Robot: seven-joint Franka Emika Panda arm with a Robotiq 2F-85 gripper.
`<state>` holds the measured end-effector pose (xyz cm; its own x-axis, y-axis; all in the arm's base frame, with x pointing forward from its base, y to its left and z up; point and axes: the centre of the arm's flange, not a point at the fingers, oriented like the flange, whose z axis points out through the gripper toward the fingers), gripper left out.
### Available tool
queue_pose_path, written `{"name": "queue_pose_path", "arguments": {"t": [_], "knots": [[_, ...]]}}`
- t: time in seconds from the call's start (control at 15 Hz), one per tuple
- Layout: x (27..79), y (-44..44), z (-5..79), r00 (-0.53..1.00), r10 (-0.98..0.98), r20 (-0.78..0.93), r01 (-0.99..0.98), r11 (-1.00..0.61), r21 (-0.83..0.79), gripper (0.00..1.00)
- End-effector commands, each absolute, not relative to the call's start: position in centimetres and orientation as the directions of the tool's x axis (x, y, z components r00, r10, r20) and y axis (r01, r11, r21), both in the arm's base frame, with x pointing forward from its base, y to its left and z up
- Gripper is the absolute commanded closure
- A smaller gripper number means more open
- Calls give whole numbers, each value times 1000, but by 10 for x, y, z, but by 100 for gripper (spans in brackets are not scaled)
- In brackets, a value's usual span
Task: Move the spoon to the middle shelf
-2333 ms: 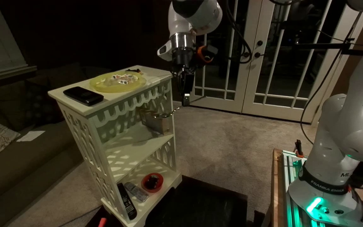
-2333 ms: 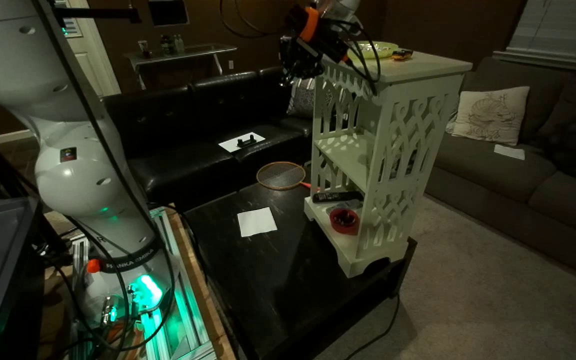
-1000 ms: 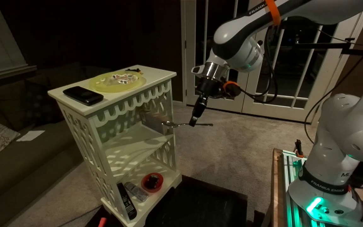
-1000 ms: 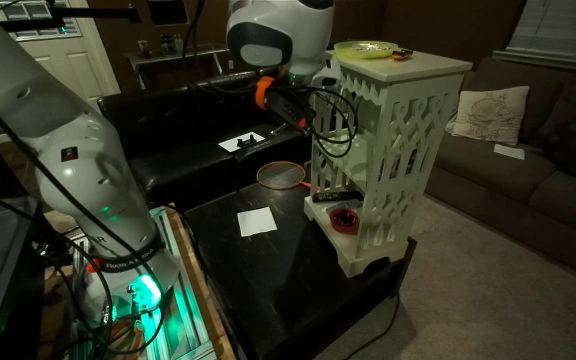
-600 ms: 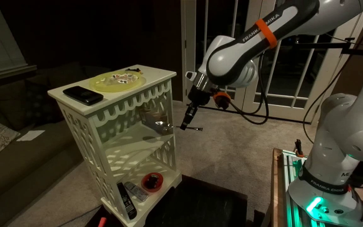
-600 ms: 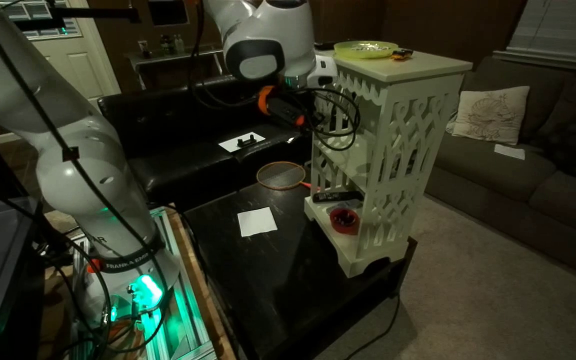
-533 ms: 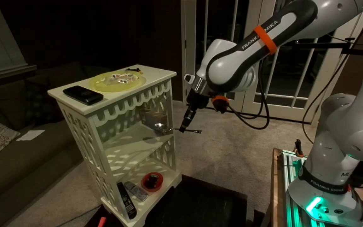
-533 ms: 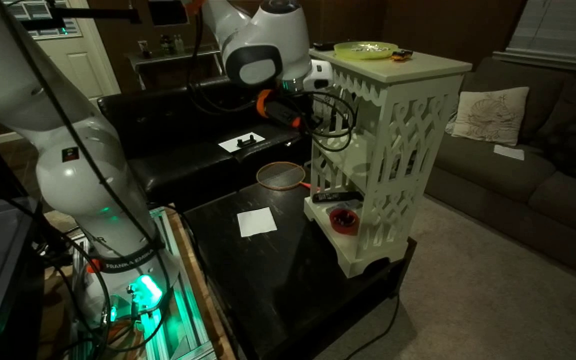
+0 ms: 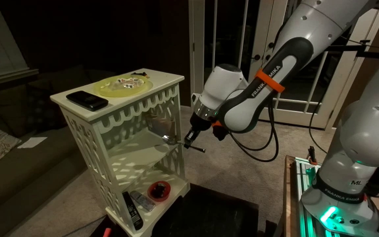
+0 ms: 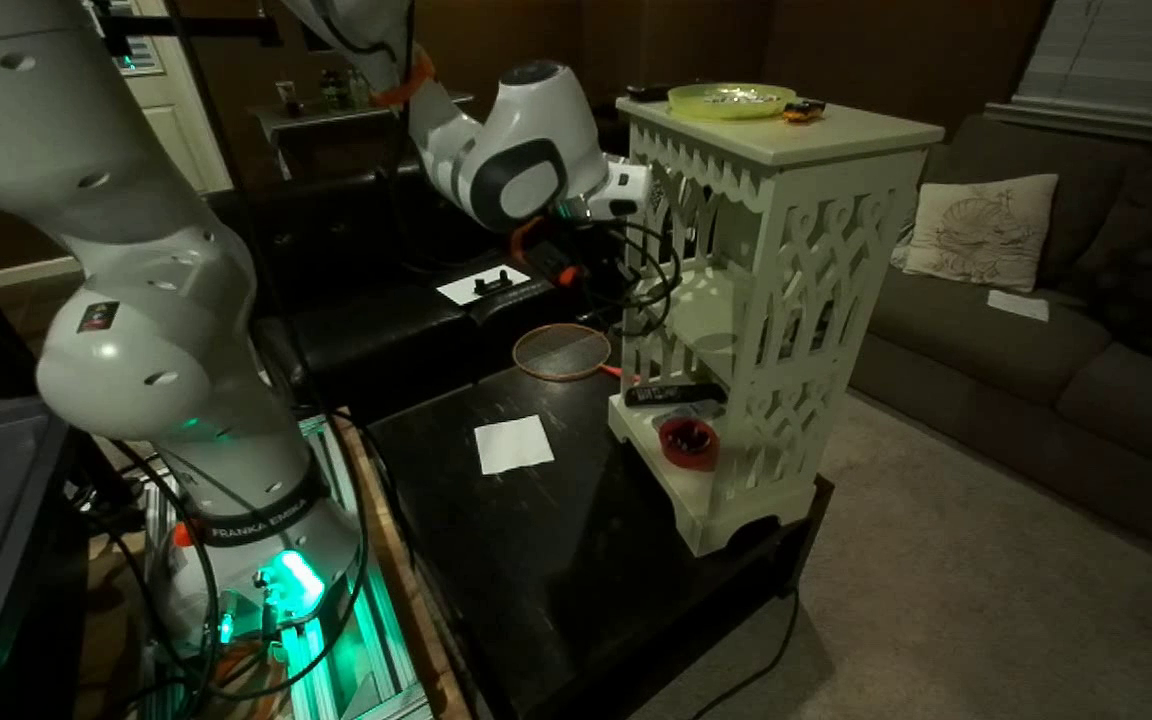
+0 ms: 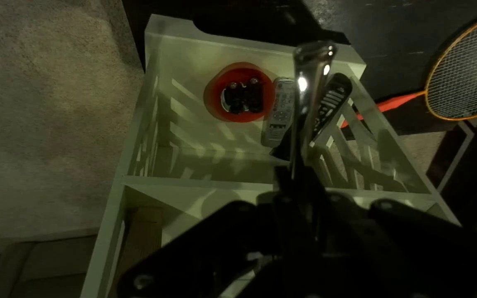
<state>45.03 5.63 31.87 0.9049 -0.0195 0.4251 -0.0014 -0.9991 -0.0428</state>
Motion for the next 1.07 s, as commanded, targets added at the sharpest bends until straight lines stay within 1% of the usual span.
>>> {"name": "queue_pose_path", "arguments": {"t": [0.0,0.2,0.67,0.73,1.0], "knots": [[484,79,310,893,-83,441,-70,-996,-46,98],[512,96,315,890,-99,445,-76,-995,-69,98],[578,122,313,863,-93,496,-81,-996,-46,98],[539,99,341,865,-89,495,-76,-996,-47,91],[560,102,326,870,-92,484,-73,-996,-57,91]]}}
